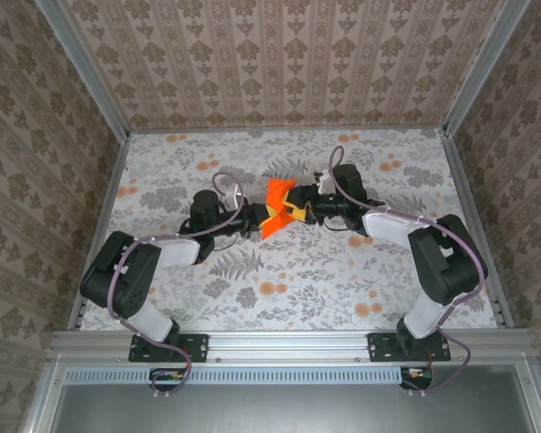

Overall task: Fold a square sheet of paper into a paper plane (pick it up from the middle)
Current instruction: Turn over the paper at the center of the table.

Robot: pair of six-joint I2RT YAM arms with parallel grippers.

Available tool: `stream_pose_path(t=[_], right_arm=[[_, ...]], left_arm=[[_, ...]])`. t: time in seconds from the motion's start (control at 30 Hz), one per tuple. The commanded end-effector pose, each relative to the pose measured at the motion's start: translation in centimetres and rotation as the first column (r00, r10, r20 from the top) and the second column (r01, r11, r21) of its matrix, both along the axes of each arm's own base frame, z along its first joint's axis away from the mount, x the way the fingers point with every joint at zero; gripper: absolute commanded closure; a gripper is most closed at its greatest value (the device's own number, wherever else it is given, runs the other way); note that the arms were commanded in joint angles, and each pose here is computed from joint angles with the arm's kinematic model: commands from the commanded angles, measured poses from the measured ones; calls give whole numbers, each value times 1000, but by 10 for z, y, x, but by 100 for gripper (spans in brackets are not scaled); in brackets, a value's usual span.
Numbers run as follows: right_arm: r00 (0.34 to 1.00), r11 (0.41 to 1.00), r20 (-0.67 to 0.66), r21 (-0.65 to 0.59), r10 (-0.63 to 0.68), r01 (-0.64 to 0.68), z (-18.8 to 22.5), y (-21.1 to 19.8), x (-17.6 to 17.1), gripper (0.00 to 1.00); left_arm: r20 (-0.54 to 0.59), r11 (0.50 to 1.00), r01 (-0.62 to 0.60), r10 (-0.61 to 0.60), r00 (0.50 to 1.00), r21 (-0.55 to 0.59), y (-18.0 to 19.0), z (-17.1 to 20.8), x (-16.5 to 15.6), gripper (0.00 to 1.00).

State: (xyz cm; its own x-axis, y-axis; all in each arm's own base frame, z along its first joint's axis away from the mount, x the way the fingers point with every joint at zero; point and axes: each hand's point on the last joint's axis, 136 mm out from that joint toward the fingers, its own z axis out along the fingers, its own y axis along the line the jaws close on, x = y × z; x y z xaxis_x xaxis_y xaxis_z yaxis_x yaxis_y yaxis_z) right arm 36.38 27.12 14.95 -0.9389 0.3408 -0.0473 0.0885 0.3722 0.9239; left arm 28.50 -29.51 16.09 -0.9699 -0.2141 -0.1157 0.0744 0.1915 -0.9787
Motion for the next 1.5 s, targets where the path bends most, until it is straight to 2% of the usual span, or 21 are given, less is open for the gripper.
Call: stream_pose_path(t=[0.0, 0.07, 0.13, 0.2, 0.3, 0.37, 0.47, 0.57, 0.63, 0.7, 0.77, 0.83, 0.97, 1.0, 1.13, 1.2, 1.27, 1.37, 1.47], right_arm=[[999, 977, 29, -210, -35, 40, -5, -33, -8, 39], [997, 953, 47, -296, -57, 68, -8, -48, -10, 35], [995, 924, 59, -371, -79, 96, -12, -62, -12, 31], [993, 901, 72, -419, -90, 112, -14, -71, -15, 29], [991, 875, 86, -466, -102, 130, -17, -81, -18, 26], [990, 858, 90, -494, -112, 142, -20, -87, -20, 25], [988, 840, 93, -520, -123, 154, -23, -93, -22, 24], [987, 826, 92, -540, -133, 162, -26, -98, -23, 24], [986, 818, 88, -552, -140, 166, -29, -101, -25, 24], [985, 809, 87, -562, -149, 172, -32, -104, -26, 24], [983, 799, 86, -573, -160, 181, -34, -108, -28, 24], [982, 790, 82, -583, -171, 187, -38, -111, -31, 24], [981, 784, 73, -591, -182, 190, -44, -115, -36, 24], [981, 785, 70, -592, -180, 186, -46, -115, -38, 24], [986, 801, 70, -576, -148, 161, -48, -107, -40, 26], [990, 808, 77, -572, -115, 138, -47, -96, -40, 29], [994, 817, 86, -567, -66, 103, -46, -76, -41, 33], [996, 824, 85, -565, 25, 28, -49, -33, -46, 41], [990, 821, 80, -569, 117, -51, -53, 17, -55, 47]], left_arm=[[13, 980, -6, 4, 1000, 197, 16, -18, -8, 98], [32, 925, -13, 1, 999, 380, 33, -28, -13, 98], [46, 835, -28, 3, 999, 550, 54, -37, -16, 98], [43, 739, -33, 6, 999, 673, 75, -42, -19, 99], [60, 553, -52, 4, 998, 831, 106, -42, -20, 99], [67, 384, -54, -20, 998, 922, 125, -39, -23, 99], [74, 109, -69, -46, 996, 992, 151, -32, -22, 98], [62, -132, -70, -66, 996, 989, 166, -28, -18, 98], [41, -231, -57, -72, 997, 971, 166, -31, -14, 98], [25, -282, -49, -88, 996, 958, 157, -37, -9, 97], [12, -269, -40, -104, 995, 962, 137, -47, -4, 94], [-12, -191, -12, -125, 992, 981, 109, -62, -1, 88], [-25, 96, 42, -167, 986, 995, 46, -80, 1, 60], [-20, 150, 46, -170, 985, 988, 37, -80, 2, 55], [21, 307, 27, -152, 988, 951, 26, -69, 10, 37], [34, 406, 14, -111, 993, 914, 31, -62, 15, 30], [50, 481, -19, -52, 997, 877, 43, -55, 20, 24], [70, 535, -87, 51, 996, 840, 73, -49, 26, 16], [88, 532, -151, 141, 986, 833, 108, -48, 25, 10]])
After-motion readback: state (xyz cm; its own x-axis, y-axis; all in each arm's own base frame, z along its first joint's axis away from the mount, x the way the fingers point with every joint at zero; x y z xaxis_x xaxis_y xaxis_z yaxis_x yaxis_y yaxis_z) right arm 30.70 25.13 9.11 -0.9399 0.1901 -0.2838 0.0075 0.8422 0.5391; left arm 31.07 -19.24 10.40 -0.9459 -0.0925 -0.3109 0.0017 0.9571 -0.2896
